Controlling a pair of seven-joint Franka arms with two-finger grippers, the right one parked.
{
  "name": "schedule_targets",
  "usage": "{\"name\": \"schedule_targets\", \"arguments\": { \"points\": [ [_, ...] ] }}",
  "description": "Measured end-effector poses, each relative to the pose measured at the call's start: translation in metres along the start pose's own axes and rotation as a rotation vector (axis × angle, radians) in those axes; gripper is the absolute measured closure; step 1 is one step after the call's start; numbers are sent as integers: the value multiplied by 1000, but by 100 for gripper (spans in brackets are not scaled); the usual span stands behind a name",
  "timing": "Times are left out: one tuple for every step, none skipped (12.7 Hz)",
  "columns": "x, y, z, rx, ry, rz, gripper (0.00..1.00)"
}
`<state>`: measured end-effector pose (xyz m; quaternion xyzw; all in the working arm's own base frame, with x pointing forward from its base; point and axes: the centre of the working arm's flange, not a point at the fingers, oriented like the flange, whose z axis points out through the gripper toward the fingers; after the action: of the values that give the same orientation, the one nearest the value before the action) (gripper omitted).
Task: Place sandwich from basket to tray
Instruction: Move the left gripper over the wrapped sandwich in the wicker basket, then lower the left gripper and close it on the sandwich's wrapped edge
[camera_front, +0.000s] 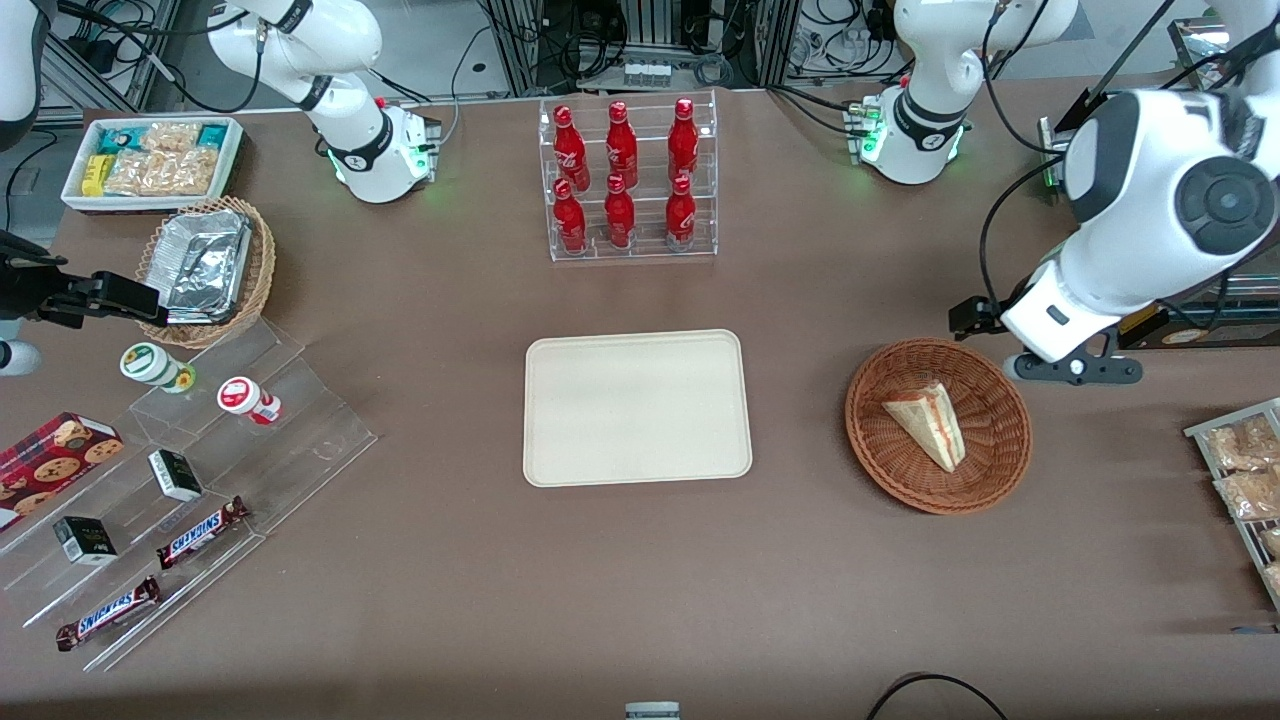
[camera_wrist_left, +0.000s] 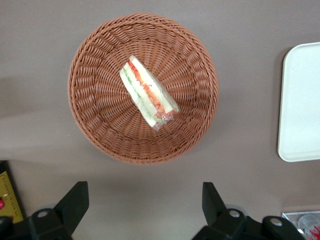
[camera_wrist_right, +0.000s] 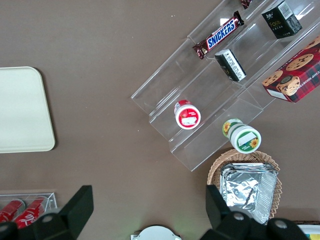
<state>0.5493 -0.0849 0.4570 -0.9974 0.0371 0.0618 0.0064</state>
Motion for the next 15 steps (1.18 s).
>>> {"name": "schedule_targets", "arguments": {
  "points": [
    [1,0,12,-1,11,0,0],
    [3,0,24,-2,21,0,0],
    [4,0,34,-3,24,-1,0],
    [6,0,43,-4,27,-1,0],
    [8,0,48,-5,30,-1,0],
    [11,-1,52,-7,37,-2,0],
    [12,-1,55,-8,48,-9,0],
    [13,-2,61,-10,66,-35,0],
    [12,-3,69,-14,84,-77,0],
    [11,-3,78,-18,99,-121,0],
    [10,-3,85,-22,109,-165,0],
    [9,-4,89,-26,115,-213,0],
    [9,-3,90,-31,124,-276,0],
    [10,-3,91,-39,134,-352,0],
    [11,-3,92,-48,144,-436,0]
  ]
}}
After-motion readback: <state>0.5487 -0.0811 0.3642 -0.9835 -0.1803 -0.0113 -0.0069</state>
